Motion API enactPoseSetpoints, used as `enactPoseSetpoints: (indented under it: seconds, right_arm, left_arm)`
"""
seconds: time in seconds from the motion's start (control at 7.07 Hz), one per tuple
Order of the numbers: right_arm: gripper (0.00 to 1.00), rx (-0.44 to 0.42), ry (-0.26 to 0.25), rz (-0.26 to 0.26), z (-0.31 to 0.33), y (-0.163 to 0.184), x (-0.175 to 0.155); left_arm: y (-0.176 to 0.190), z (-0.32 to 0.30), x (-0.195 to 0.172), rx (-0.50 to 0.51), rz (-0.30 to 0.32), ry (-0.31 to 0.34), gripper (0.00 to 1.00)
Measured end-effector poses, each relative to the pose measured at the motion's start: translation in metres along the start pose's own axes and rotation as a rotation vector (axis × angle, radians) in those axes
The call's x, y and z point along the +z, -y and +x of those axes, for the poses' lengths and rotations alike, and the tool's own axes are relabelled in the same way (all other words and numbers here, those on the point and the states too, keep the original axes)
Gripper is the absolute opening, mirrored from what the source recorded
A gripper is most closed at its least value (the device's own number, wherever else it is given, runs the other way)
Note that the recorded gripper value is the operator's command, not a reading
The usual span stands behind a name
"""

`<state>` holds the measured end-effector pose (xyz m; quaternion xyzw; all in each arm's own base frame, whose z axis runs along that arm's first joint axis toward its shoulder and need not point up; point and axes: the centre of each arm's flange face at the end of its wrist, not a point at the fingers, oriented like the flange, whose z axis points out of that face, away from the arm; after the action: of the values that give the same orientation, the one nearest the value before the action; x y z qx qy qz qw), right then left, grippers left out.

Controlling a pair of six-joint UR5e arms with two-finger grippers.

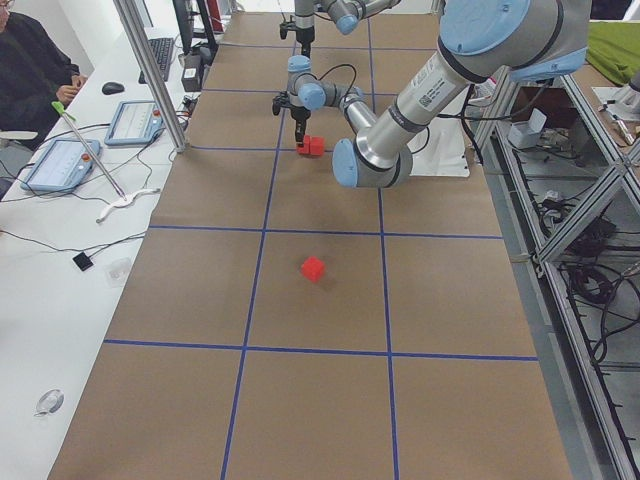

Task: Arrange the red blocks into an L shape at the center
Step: 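Lower the held cube onto the center cube with the left gripper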

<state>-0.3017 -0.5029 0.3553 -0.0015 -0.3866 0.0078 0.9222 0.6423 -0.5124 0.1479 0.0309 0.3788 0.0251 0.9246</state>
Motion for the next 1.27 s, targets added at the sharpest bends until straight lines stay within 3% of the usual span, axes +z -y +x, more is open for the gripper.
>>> enactPoseSetpoints:
  seconds: [1.27]
  right_arm:
    - [1.0,0.001,0.0,0.0,-0.0003,0.0001,-0.0002]
  left_arm:
    - [-0.0035,-0.0024,-0.0024,0.003,0.004,-0.006,0.0]
